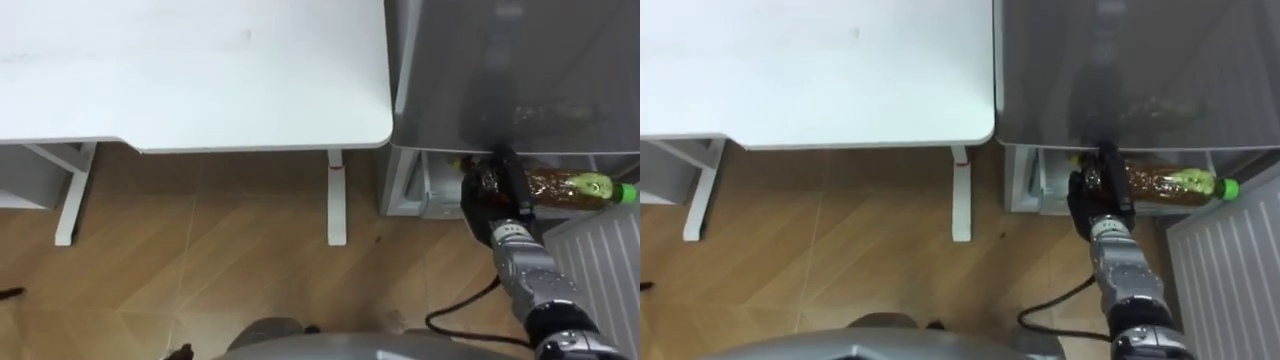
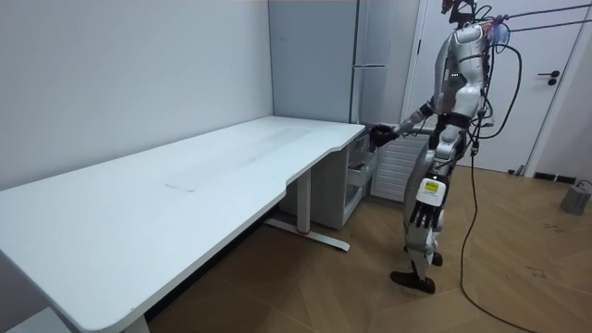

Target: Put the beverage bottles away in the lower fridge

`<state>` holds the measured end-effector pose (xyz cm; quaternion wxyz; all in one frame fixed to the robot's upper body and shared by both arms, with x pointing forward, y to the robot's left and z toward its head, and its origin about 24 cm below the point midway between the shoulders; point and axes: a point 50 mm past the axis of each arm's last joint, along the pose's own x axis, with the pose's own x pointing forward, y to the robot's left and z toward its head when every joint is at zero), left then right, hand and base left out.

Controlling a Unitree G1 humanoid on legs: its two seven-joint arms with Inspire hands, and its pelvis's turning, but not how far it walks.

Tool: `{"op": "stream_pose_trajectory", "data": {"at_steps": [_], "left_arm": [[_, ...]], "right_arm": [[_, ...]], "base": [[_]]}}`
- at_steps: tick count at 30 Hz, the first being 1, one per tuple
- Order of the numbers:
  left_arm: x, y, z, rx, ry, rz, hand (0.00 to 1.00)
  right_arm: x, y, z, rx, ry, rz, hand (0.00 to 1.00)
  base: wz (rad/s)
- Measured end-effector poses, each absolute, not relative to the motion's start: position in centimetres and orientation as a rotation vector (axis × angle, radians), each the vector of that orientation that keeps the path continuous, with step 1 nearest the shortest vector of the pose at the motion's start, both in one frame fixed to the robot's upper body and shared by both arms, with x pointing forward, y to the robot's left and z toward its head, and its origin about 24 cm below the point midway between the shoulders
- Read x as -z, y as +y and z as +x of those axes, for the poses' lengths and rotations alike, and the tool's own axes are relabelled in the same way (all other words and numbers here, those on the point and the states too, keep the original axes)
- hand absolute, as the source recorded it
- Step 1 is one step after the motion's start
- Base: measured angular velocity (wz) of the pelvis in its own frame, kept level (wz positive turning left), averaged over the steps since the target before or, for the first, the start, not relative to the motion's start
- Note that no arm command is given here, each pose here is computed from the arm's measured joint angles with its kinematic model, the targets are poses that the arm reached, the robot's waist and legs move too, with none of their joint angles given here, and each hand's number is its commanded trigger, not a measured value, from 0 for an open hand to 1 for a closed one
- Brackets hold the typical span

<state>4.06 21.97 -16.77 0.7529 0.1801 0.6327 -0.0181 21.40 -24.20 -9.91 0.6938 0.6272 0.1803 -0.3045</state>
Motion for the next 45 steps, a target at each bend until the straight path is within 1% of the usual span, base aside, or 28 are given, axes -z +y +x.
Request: {"op": "stream_pose_trajectory", "data": {"at_steps": [2, 4, 7, 13, 23, 25, 33, 38, 42, 43, 44, 45], "left_arm": [[16.6, 22.1, 5.8, 0.03, 1.332, 0.407, 0.0], [16.3, 22.2, 7.9, 0.026, 1.289, 0.423, 0.0], [16.0, 22.2, 9.5, 0.026, 1.25, 0.433, 0.0], [15.7, 22.6, 10.2, -0.004, 1.219, 0.452, 0.0], [15.1, 23.6, 11.6, -0.06, 1.174, 0.444, 0.0], [15.0, 23.7, 11.9, -0.054, 1.16, 0.461, 0.0], [14.5, 23.7, 12.9, -0.041, 1.107, 0.476, 0.0], [14.2, 23.8, 13.3, -0.05, 1.077, 0.467, 0.0], [13.7, 24.7, 13.6, -0.089, 1.049, 0.473, 0.0], [13.6, 24.8, 13.7, -0.092, 1.04, 0.478, 0.0], [13.6, 24.8, 13.8, -0.094, 1.036, 0.48, 0.0], [13.5, 24.8, 13.9, -0.101, 1.024, 0.482, 0.0]], "right_arm": [[9.8, -24.4, 22.4, 0.707, 0.398, 1.416, 1.0], [8.8, -24.5, 24.3, 0.711, 0.372, 1.438, 1.0], [7.4, -24.9, 26.0, 0.673, 0.334, 1.436, 1.0], [5.4, -25.7, 28.1, 0.633, 0.284, 1.422, 1.0], [2.6, -27.0, 30.3, 0.562, 0.233, 1.378, 1.0], [0.9, -27.3, 31.7, 0.526, 0.192, 1.372, 1.0], [-3.9, -28.1, 34.8, 0.453, 0.1, 1.34, 1.0], [-4.8, -28.4, 35.2, 0.458, 0.091, 1.332, 1.0], [-5.6, -28.7, 35.5, 0.476, 0.088, 1.324, 1.0], [-6.1, -28.7, 35.8, 0.472, 0.076, 1.325, 0.6], [-6.4, -28.7, 36.0, 0.467, 0.07, 1.324, 0.05], [-6.7, -28.6, 36.1, 0.466, 0.072, 1.32, 0.0]], "base": [[0.15], [0.13], [0.08], [0.06], [-0.01], [-0.04], [0.04], [0.02], [0.02], [0.0], [0.0], [0.0]]}}
